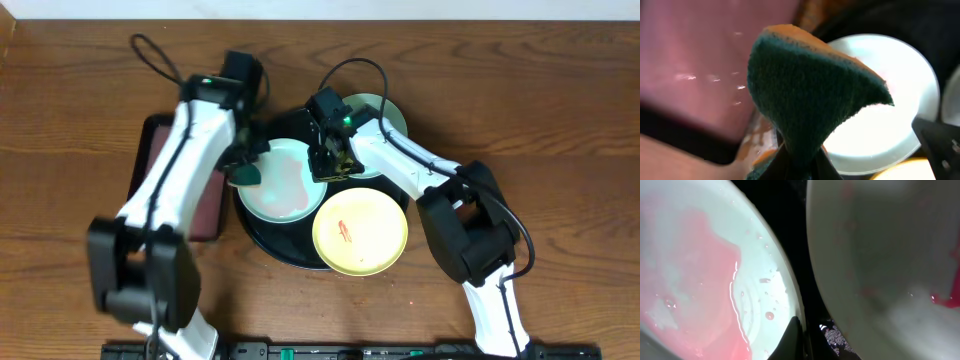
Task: Clean dirty plates on tray and stack at the side
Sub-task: 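Lift the pale green plate with right gripper off the black tray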
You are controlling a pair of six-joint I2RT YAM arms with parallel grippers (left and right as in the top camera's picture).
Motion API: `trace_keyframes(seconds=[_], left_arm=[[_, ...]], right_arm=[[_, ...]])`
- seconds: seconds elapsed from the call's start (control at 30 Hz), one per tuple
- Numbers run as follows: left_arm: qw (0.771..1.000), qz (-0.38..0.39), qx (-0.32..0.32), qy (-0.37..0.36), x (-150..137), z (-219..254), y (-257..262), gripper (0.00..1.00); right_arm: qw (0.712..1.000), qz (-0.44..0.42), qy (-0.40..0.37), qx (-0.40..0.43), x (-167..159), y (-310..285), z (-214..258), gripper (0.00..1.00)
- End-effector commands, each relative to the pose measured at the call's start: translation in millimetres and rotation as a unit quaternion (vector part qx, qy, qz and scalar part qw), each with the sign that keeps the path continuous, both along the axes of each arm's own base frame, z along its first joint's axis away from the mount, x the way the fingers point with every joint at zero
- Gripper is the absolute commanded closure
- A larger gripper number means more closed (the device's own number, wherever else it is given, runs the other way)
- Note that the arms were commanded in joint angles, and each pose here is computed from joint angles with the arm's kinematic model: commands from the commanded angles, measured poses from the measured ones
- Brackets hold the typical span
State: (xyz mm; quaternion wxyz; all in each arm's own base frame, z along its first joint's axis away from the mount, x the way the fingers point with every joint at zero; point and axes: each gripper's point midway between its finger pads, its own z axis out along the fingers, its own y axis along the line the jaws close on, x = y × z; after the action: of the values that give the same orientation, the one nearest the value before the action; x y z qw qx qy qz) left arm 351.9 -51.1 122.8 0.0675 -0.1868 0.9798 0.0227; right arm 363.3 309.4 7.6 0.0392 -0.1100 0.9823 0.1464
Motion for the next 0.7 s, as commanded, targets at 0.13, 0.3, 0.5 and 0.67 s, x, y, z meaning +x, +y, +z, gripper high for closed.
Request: trace_keyframes(seconds=[0.13, 0.3, 0.5, 0.67], left_arm=[[0.998, 0.048, 0.02, -0.017, -11, 34, 62, 0.93], [0.996, 0.082, 0.022, -0.011, -15, 33, 91, 0.92], [0.995, 0.102, 0.022, -0.011, -17, 33, 104, 0.93], [0.995, 0.1, 0.023, -0.014, -15, 34, 104, 0.93]], right_arm=[[0.987, 0.114, 0.032, 0.109, -21, 33, 7, 0.99], [0.987, 0.107, 0.015, 0.123, -12, 26, 30, 0.99], [0.987, 0.102, -0.042, 0.121, 0, 18, 74, 0.99], [0.99, 0.079, -0.108, 0.044, 16, -7, 93, 0.99]])
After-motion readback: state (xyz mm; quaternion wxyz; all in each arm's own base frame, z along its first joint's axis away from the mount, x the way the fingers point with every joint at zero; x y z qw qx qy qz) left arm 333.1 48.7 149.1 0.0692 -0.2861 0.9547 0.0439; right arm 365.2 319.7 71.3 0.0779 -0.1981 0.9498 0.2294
